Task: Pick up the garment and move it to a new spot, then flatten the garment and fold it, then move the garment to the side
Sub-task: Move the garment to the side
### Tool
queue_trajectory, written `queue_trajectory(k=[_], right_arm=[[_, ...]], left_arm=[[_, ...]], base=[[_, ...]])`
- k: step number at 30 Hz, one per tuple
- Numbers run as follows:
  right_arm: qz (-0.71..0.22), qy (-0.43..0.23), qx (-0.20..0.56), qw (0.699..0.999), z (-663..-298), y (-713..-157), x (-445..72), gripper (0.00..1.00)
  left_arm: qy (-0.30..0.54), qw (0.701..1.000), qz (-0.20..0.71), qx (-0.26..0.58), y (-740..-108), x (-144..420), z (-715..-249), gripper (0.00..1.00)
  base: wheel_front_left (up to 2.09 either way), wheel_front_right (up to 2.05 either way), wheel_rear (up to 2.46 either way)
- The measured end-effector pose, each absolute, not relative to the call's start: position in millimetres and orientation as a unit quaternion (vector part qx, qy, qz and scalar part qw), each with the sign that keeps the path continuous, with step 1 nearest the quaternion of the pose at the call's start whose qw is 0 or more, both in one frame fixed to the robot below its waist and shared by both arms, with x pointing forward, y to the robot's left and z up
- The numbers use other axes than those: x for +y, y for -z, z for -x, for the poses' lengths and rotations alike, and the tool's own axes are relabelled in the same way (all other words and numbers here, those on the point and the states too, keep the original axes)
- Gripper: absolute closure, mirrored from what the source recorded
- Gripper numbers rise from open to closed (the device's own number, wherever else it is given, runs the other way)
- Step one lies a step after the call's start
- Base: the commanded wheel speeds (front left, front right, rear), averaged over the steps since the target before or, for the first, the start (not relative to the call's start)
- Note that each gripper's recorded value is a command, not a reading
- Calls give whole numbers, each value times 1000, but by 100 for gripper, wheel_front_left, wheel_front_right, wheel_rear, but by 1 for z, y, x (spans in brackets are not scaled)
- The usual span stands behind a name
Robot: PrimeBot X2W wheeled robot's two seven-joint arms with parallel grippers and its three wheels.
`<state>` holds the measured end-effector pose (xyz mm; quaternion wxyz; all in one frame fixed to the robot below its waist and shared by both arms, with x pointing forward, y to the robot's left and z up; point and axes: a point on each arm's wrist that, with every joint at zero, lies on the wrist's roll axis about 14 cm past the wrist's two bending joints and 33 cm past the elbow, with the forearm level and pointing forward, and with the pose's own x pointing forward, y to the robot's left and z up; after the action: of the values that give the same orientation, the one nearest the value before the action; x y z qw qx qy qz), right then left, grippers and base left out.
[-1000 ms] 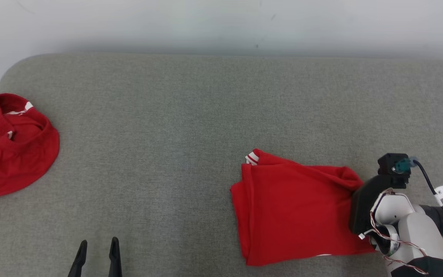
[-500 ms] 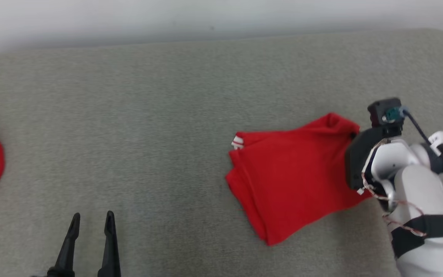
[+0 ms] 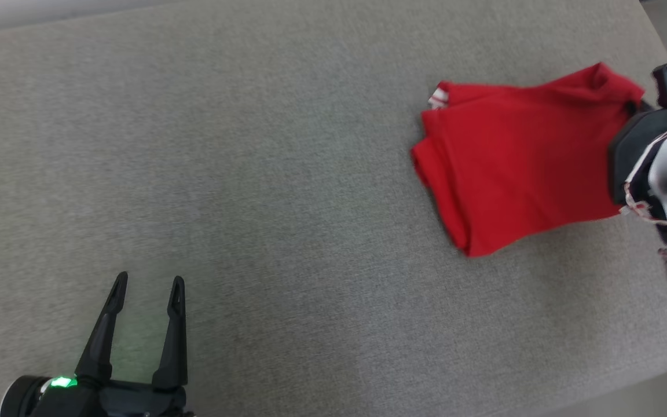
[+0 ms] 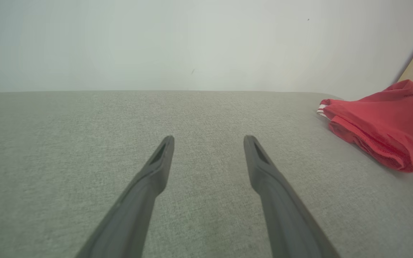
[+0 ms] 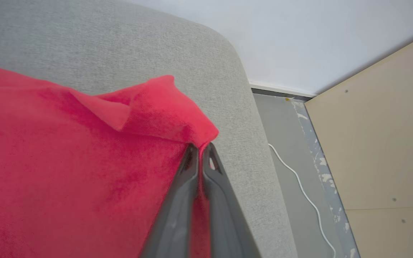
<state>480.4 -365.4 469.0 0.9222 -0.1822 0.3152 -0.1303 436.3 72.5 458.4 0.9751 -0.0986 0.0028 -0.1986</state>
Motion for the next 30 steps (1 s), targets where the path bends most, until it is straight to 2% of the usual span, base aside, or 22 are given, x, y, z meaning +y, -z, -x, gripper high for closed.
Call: queue_trajectory(k=[4,17,30], right_arm=[[222,151,307,913,-481,-475,-394,100],[313,172,277,892,-470,-490,-433,100],[350,155,250,889,-478,-495,-433,100]], left_arm=[[223,970,100,9,-448,57,-445,0],[275,955,110,22,-424,24,-458,0],[282,953,109,31,-415,24,-459,0]], base=[[0,0,0],[0,0,0],[0,0,0]])
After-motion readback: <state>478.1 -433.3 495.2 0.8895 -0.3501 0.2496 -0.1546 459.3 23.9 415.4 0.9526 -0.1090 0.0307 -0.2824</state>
